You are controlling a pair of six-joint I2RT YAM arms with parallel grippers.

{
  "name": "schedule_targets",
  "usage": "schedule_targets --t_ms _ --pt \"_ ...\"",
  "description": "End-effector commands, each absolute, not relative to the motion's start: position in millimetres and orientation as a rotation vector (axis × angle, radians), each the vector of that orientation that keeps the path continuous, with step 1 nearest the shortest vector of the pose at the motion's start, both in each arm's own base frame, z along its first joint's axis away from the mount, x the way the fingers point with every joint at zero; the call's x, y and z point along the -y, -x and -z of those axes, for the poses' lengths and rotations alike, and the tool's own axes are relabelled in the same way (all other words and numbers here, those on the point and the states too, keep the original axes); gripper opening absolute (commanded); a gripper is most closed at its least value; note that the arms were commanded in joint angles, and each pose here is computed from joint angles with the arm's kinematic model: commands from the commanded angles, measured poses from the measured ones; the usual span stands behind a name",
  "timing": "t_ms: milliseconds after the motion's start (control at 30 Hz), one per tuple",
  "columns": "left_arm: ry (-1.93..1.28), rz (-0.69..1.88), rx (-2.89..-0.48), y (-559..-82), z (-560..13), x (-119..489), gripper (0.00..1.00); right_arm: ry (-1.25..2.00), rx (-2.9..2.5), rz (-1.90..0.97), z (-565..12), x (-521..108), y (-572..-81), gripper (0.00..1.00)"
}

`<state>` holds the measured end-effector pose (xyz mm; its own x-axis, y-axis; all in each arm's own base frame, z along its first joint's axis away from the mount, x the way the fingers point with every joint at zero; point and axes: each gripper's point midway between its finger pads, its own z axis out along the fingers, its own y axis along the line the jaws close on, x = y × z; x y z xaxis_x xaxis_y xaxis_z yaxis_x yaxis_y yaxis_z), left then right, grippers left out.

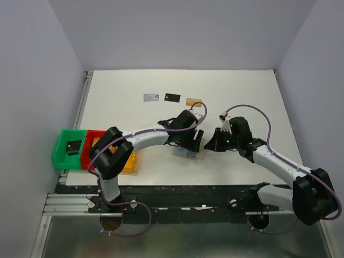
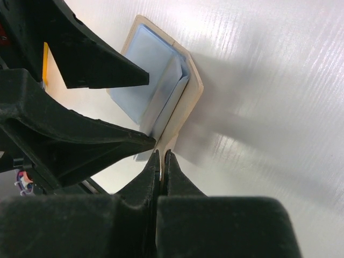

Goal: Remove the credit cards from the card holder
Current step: Remove the credit card from the card holder.

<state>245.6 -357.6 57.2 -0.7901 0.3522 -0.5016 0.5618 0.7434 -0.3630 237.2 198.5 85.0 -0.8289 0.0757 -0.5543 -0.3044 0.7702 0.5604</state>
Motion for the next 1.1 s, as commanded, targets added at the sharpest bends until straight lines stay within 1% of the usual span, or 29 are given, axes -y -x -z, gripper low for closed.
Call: schedule_targets --t_ms 0,400,867,1067 --pt "-0.645 0.652 -2.505 -250.7 -70.5 347.7 0.78 0.178 -2.386 -0.910 -84.2 -201.2 -234.3 0.00" --pt "-0.618 0.630 -2.494 -252.6 -75.0 343.0 0.79 0.177 -2.398 -0.900 -77.6 -199.3 -233.2 0.00" --pt "-0.617 0.564 -2.548 -253.9 -59.1 338.4 0.81 0.172 -2.402 -0.902 -74.8 -199.1 -231.4 0.00" --pt "-0.592 0.557 -2.518 -258.4 -69.0 336.4 0.82 0.168 -2.407 -0.898 -71.8 -198.3 -230.6 0.00"
